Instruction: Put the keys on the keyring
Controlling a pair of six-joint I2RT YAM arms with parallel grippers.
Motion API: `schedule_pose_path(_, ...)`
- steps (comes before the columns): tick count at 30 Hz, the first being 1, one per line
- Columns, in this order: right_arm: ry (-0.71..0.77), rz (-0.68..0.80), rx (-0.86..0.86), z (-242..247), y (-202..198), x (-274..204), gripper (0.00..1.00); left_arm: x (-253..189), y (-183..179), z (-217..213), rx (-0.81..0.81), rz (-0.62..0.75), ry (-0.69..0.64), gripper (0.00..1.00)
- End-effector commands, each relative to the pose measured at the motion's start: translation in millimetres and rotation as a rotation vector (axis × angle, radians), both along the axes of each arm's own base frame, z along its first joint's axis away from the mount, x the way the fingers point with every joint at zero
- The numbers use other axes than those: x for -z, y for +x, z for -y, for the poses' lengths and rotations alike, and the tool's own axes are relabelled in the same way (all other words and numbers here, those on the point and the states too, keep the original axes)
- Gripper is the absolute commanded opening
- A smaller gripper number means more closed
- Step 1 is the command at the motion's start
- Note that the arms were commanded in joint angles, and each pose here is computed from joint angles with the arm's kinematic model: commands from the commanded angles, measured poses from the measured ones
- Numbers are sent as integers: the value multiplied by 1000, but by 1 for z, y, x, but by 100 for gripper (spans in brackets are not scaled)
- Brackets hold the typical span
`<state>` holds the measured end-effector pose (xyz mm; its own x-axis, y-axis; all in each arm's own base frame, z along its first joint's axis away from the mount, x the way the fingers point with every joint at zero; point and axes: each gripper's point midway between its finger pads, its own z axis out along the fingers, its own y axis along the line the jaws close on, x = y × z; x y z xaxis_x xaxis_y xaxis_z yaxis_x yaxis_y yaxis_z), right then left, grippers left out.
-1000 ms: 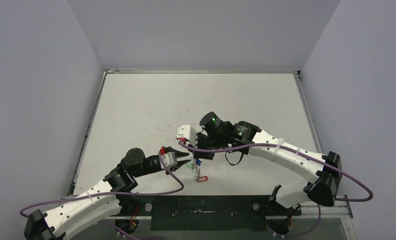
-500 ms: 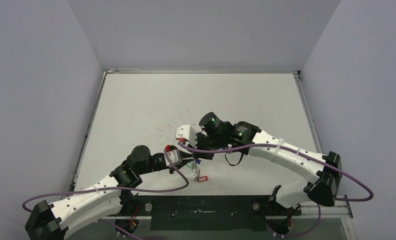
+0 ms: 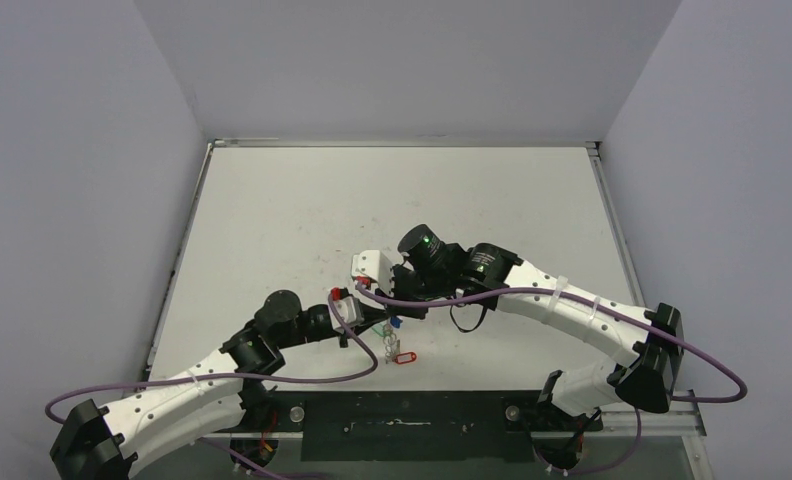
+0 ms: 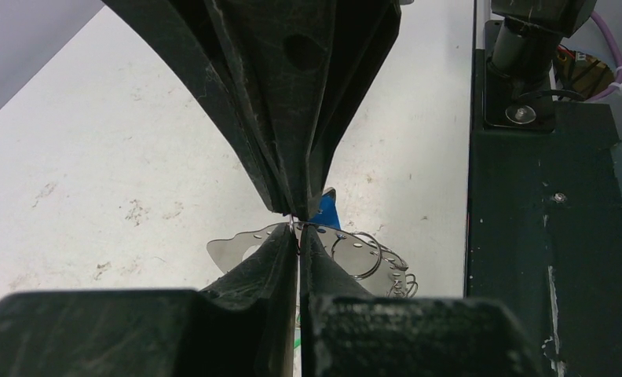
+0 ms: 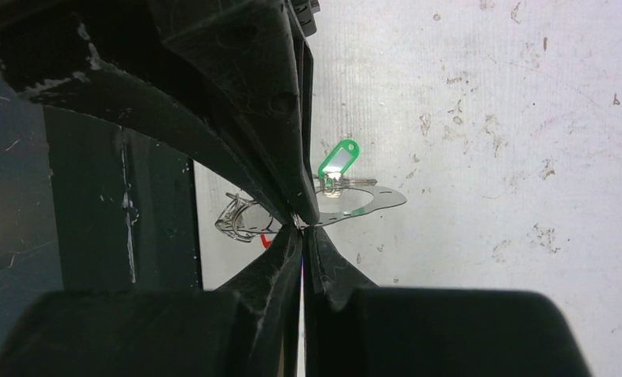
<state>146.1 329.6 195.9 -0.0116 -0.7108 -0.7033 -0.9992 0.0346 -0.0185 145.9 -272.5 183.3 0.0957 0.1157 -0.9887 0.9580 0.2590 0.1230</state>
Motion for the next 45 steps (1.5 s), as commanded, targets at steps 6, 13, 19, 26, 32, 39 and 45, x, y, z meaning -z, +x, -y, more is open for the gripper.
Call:
schedule_pose_path(6,212,44,-18,-11,9,-35,31,-36,4,-1,-34,86,-154,0)
schedule_pose_path(13,411,-7,-62,1,8,-63,50,-47,1,-7,-52,128,-266,0)
schedule_pose_path(19,466,-3,-126,5,-3,-60,51,-62,-8,-11,-20,194,-353,0)
schedule_pose_path(26,445,-54,-166,4,-9,-44,49,-70,-14,-13,2,225,-379,0)
schedule_pose_path(32,404,-80,-147,3,-5,-28,44,-71,-15,-13,7,225,-381,0)
schedule_pose_path(39,389,-108,-127,0,-1,-18,23,-73,-16,-13,9,227,-386,0)
schedule_pose_path(45,366,-108,-98,1,4,-8,6,-74,-16,-13,8,230,-389,0)
